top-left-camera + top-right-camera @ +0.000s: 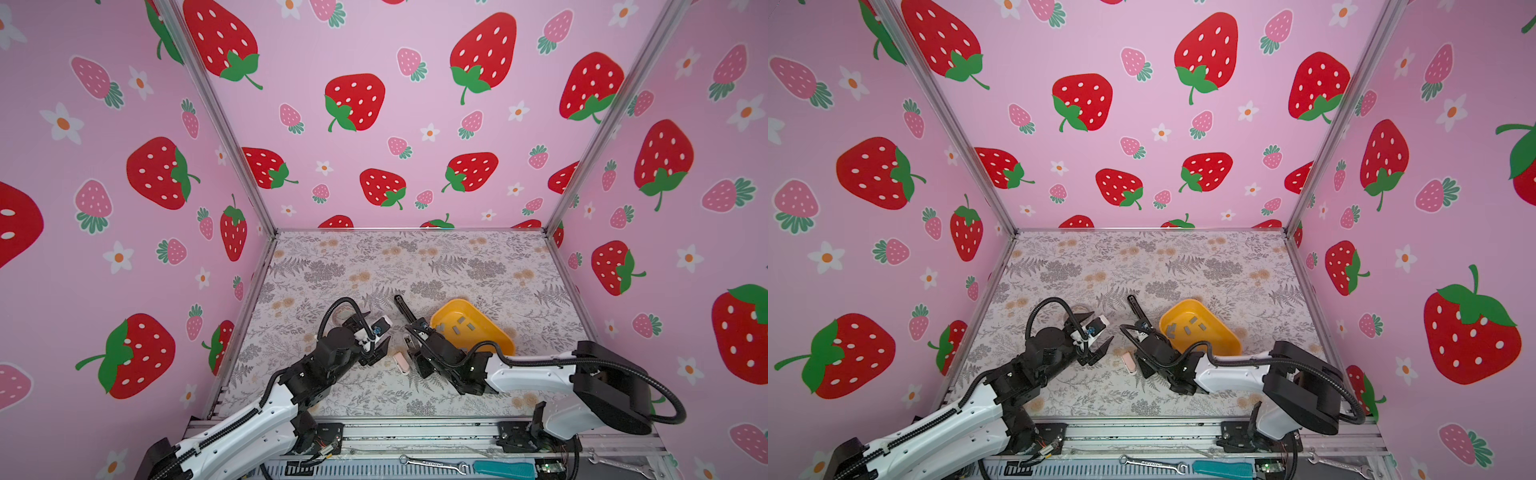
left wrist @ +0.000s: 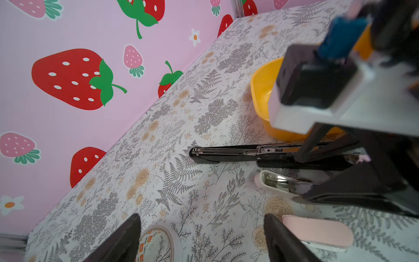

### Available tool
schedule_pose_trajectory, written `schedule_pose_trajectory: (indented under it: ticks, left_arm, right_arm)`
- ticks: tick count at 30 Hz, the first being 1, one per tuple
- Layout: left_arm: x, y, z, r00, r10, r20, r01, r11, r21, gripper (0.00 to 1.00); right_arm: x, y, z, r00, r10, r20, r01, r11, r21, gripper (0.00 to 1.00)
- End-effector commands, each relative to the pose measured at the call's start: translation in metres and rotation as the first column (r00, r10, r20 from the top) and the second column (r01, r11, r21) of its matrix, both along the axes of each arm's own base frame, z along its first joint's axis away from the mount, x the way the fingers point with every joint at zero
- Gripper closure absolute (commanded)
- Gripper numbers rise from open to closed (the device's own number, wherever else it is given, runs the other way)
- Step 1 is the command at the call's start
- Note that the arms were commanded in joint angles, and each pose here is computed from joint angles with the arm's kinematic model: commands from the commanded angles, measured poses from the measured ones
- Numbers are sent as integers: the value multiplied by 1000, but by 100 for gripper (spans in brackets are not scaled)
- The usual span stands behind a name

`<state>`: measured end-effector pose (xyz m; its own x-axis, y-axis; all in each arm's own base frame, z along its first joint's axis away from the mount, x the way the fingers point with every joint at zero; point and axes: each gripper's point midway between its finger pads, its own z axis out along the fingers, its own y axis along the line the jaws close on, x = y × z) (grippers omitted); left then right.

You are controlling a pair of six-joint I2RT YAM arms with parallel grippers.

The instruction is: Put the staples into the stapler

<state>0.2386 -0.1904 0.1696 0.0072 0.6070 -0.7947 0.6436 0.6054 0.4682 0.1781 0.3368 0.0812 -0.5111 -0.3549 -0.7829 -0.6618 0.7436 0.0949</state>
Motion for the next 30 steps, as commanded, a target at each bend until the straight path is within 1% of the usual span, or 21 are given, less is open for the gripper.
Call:
schedule_pose_trajectory:
  ticks: [1, 3, 5, 7, 9, 10, 11, 12, 13, 14, 16, 17, 19, 21, 22, 26, 30]
  left_arm:
    - [-4, -12, 13, 991, -121, 50, 115, 987, 110, 15]
    - [-4, -14, 18, 989, -139, 43, 132, 981, 139, 16]
    - [0, -10, 24, 992, -119, 32, 111, 978, 176, 17]
    - [1, -6, 24, 993, -111, 27, 102, 969, 225, 21]
    - [0, -6, 19, 992, -123, 25, 112, 956, 271, 22]
    - [-2, -7, 15, 990, -141, 21, 129, 948, 290, 22]
    - [-7, -10, 8, 983, -184, 7, 171, 929, 327, 24]
    - [-12, -14, 1, 972, -235, 1, 218, 904, 368, 27]
    - [-15, -19, -3, 964, -265, 7, 241, 888, 391, 27]
    - [-16, -23, -6, 959, -283, 22, 251, 880, 404, 25]
    - [-16, -30, -6, 950, -310, 39, 270, 879, 393, 24]
    - [-19, -35, -7, 941, -336, 37, 297, 873, 386, 23]
    - [-28, -42, -13, 913, -407, 10, 371, 843, 390, 23]
    - [-36, -47, -21, 890, -455, -46, 434, 810, 394, 23]
    - [-37, -48, -25, 884, -462, -70, 449, 796, 405, 23]
    - [-35, -46, -48, 874, -457, -166, 477, 746, 464, 24]
    - [-32, -47, -66, 861, -446, -244, 506, 698, 507, 25]
  right_arm:
    - [10, -16, 28, 994, -46, 97, 42, 998, 35, 46]
    - [15, -26, 52, 984, -72, 166, 60, 995, 74, 43]
    - [19, -40, 79, 960, -104, 259, 74, 990, 121, 38]
    - [26, -62, 105, 922, -173, 347, 112, 976, 188, 33]
    - [34, -90, 124, 869, -256, 424, 163, 956, 243, 30]
    - [37, -104, 133, 844, -297, 447, 184, 943, 278, 29]
    - [42, -118, 135, 823, -332, 461, 210, 932, 296, 28]
    - [47, -131, 136, 804, -367, 468, 237, 919, 314, 28]
    - [51, -140, 136, 790, -391, 473, 254, 910, 328, 27]
    - [55, -148, 134, 780, -404, 478, 265, 905, 334, 27]
    - [64, -160, 130, 767, -426, 480, 287, 897, 337, 27]
    - [69, -163, 127, 761, -429, 487, 298, 897, 326, 27]
    - [80, -174, 118, 743, -451, 495, 347, 892, 290, 26]
    - [90, -184, 107, 727, -474, 496, 404, 880, 249, 26]
    - [94, -189, 102, 722, -495, 484, 429, 868, 250, 26]
    - [100, -191, 84, 736, -480, 478, 424, 876, 228, 26]
    - [104, -202, 70, 723, -512, 463, 466, 857, 221, 26]
